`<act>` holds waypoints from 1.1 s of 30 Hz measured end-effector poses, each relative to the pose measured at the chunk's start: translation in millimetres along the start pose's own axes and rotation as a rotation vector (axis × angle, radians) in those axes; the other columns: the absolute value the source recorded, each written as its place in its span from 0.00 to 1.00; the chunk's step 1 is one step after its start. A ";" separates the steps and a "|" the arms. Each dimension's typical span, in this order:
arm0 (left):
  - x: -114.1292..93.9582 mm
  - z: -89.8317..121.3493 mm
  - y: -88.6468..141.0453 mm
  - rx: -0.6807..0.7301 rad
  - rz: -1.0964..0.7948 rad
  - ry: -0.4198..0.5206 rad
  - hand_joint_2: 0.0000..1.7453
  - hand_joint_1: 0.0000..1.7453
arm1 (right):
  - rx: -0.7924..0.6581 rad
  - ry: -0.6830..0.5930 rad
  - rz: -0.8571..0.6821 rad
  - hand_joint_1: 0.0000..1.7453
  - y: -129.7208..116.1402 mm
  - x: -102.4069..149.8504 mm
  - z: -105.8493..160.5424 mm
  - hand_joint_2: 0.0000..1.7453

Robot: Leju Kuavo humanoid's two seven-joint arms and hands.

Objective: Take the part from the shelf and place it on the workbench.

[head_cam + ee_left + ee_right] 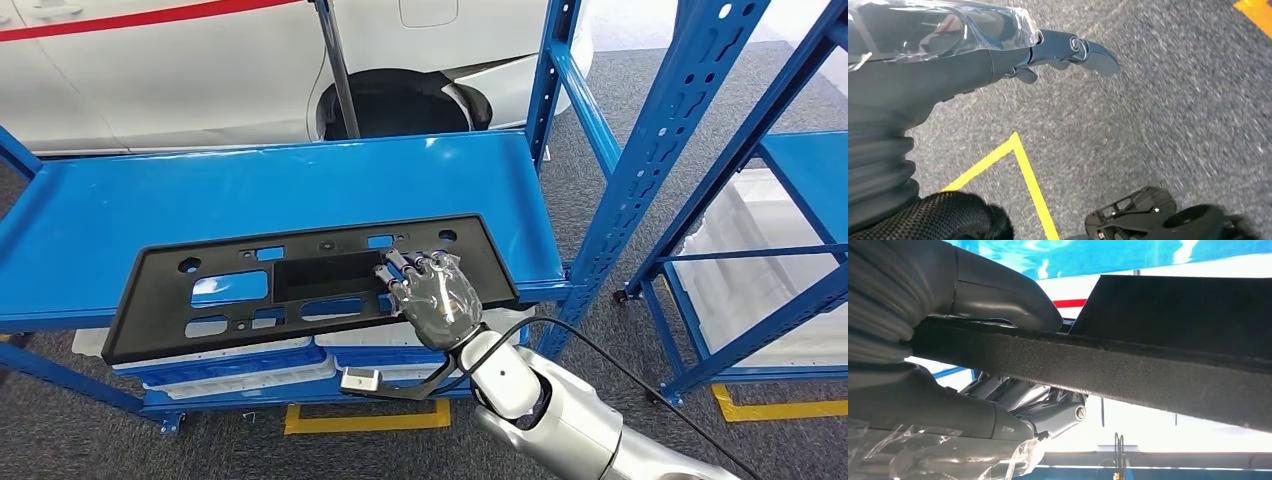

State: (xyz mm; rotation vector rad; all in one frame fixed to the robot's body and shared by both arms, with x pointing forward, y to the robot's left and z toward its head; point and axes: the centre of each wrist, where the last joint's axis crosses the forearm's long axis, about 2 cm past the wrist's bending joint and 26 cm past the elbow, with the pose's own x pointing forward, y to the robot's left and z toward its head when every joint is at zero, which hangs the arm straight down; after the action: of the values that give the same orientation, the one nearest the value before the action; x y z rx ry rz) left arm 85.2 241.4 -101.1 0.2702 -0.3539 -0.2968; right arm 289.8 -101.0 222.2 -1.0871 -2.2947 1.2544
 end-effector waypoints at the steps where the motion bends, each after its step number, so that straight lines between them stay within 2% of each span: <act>1: 0.6 -0.2 0.3 0.001 -0.001 -0.002 1.00 0.00 | 0.000 0.001 0.000 1.00 -0.2 -0.2 -0.2 1.00; 33: 6.3 -0.7 0.5 -0.001 -0.020 -0.004 1.00 0.00 | 0.014 0.055 -0.045 1.00 -5.5 -14.1 3.4 1.00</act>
State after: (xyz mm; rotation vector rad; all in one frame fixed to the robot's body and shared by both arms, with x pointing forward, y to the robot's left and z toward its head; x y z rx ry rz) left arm 91.2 239.9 -99.8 0.2720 -0.3552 -0.3175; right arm 294.6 -115.2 225.9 -1.0457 -2.2544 1.2066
